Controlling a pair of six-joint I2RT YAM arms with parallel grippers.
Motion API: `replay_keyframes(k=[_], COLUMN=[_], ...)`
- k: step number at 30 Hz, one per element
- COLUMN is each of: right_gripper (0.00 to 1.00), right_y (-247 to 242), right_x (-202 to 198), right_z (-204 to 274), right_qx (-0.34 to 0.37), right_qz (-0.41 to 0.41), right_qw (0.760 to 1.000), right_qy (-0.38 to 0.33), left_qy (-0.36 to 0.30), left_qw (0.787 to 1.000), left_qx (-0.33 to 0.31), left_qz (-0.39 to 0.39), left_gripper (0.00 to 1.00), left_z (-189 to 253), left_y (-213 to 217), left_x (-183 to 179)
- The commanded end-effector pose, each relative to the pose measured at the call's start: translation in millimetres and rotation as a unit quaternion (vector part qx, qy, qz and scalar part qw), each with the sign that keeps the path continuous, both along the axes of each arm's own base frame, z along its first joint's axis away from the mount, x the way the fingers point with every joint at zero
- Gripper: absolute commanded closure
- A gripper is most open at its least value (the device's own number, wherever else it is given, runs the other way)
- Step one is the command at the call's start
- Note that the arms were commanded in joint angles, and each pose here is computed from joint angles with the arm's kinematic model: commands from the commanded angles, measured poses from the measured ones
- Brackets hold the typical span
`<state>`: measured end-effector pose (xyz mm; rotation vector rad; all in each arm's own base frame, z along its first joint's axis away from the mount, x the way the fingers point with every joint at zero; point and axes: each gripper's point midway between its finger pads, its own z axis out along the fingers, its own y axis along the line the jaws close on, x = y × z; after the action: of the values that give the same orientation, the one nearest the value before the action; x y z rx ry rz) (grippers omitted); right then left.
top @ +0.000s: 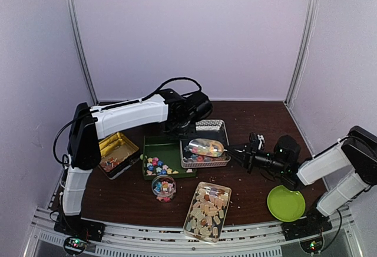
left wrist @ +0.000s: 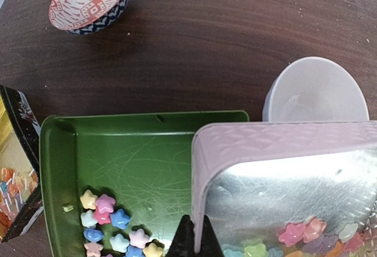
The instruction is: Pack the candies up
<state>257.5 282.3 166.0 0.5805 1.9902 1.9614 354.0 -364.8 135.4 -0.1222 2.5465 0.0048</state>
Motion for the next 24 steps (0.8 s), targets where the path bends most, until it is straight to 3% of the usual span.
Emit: replay_keyframes(k=[1, 9, 16, 24], right_gripper=[1.0, 1.0, 1.0, 1.0], right_y=[-12, -37, -60, -75], right_x=[-7, -21, -26, -35], right_z=[20, 27, 40, 49], right_qx=[0.019, 0.001, -0.045, -0.045], right_qz=[-0.013, -0.05, -0.089, -0.106], right_qw=[0.999, 0.998, 0.994, 0.991], right_qy=[-0.027, -0.038, -0.054, -0.064], left_qy=[-0.042, -0.025, -0.001, 0.024], left_qw=[0.997, 0.997, 0.995, 0.989], left_qx=[-0.056, -0.068, -0.095, -0.124], left_qz=[0.018, 0.003, -0.043, -0.076], left_gripper=[1.0, 1.0, 1.0, 1.0], left_z=[53, 51, 44, 24], left_y=[2, -5, -46, -83], left_x=[13, 10, 3, -3])
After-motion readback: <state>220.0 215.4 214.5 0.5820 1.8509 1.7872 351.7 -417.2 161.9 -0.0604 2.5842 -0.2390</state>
